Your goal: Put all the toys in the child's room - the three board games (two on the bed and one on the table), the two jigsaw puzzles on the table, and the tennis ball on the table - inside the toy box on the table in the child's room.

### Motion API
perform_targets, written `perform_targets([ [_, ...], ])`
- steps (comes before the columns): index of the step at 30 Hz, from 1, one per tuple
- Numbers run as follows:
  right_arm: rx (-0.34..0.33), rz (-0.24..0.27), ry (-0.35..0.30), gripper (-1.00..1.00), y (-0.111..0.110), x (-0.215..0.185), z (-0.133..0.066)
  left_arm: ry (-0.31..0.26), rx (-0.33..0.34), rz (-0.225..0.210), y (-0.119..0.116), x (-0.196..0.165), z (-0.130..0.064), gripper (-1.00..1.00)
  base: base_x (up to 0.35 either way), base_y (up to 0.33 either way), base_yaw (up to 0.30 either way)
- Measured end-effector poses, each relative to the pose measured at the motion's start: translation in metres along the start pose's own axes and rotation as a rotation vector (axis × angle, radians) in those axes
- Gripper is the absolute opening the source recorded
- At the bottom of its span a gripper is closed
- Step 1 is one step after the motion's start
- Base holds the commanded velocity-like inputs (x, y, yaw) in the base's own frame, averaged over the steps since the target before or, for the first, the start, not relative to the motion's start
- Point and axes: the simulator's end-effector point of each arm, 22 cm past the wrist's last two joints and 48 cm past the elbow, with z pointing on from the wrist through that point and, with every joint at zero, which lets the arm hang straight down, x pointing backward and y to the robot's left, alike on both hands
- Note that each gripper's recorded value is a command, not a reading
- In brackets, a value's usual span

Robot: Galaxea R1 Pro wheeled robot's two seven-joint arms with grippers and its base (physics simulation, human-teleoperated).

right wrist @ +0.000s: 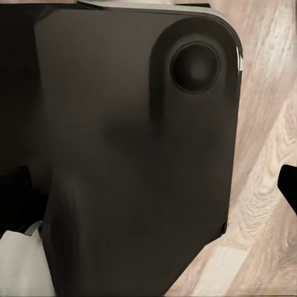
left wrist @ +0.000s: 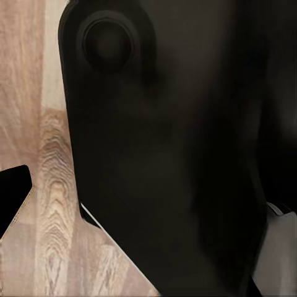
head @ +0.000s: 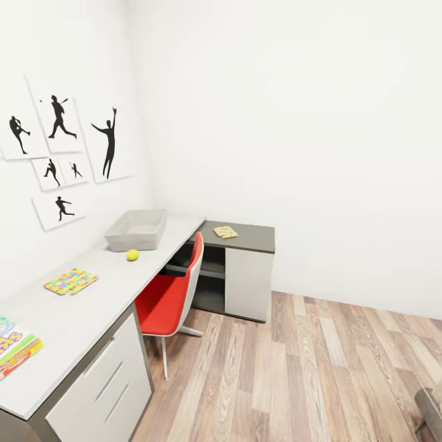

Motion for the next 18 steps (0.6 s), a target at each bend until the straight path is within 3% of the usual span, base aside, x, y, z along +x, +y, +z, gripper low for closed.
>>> perform_targets([
  [13, 0.003, 0.001, -0.001, 1.0, -0.001, 0.0, -0.019, 0.001, -0.002, -0.001, 0.001, 0.002, -0.019, 1.0, 0.0, 0.0, -0.278],
  [18, 0.004, -0.002, -0.002, 1.0, -0.002, 0.001, -0.027, 0.002, -0.004, -0.001, 0.002, 0.002, -0.027, 1.0, 0.0, 0.0, -0.128],
])
